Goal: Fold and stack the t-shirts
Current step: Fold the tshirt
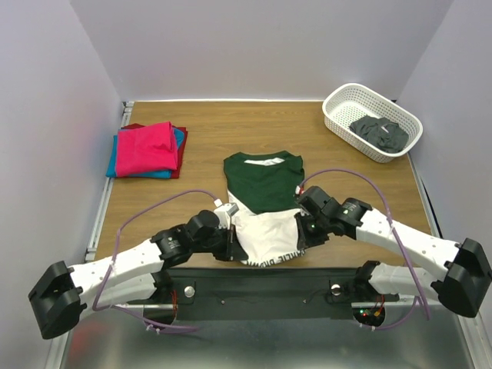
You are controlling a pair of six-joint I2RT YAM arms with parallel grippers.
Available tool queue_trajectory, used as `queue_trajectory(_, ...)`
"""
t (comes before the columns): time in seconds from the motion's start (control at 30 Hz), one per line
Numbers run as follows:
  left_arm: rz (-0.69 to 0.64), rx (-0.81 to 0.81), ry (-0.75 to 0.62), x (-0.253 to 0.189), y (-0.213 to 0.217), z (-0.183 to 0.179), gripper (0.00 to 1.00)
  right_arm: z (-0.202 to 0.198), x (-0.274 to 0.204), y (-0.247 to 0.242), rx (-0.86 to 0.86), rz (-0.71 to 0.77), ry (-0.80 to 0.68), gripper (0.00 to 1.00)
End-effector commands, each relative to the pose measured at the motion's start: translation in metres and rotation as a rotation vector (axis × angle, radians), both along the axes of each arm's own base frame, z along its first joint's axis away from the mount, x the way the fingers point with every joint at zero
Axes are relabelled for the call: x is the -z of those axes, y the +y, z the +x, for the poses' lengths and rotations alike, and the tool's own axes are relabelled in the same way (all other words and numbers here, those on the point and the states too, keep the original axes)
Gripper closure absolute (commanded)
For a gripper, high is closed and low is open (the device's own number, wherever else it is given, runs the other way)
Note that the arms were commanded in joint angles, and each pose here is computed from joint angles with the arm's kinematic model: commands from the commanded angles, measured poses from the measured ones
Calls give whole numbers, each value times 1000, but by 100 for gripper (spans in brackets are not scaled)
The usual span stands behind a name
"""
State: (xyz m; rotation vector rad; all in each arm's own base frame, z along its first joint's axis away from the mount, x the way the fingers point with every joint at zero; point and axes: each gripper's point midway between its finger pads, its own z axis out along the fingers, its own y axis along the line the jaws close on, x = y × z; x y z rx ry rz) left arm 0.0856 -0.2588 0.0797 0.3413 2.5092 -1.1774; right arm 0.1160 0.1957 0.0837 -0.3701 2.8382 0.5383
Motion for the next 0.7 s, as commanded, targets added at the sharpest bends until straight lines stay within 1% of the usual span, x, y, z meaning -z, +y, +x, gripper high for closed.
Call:
queue_trajectory(0.0,-50,-8,45,-16,3,-12,100,-8,-32,11,3,55,-4,100)
queue_trajectory(0.03,-57,-22,38,-20,3,-10,100,-3,-45,14,16,75,-38,100)
queue_trajectory(0.13,-114,-92,-37,-49,-1,7,100,5,-64,12,42,83,-96,100)
queue_trajectory(0.17,-126,-116,-63,-56,-2,14,100,14,-76,11,66,93,-146,100)
queue_trajectory(0.23,-141,-187,-136,-72,-3,34,100,21,-84,12,74,98,-183,100)
queue_trajectory(0.27,-157,-199,-160,-79,-6,40,100,30,-83,8,93,64,-218,100)
queue_trajectory(0.33,-139,-231,-205,-83,-10,54,100,41,-88,10,104,51,-258,100)
queue_trajectory(0.37,-129,-276,-243,-92,-9,68,100,53,-91,10,131,35,-302,99)
queue_trajectory(0.4,-105,-286,-250,-90,-11,74,100,59,-92,10,138,22,-325,100)
queue_trajectory(0.43,-88,-320,-287,-93,-8,85,100,65,-94,10,145,12,-346,100)
queue_trajectory(0.47,-90,-359,-314,-102,-8,99,100,74,-96,7,159,-17,-384,100)
queue_trajectory(0.53,-85,-376,-346,-109,-6,110,100,87,-101,6,177,-56,-427,100)
queue_trajectory(0.57,-114,-408,-374,-120,-5,122,100,92,-103,6,187,-63,-443,100)
queue_trajectory(0.67,-126,-403,-412,-132,-7,135,100,108,-113,5,211,-95,-506,99)
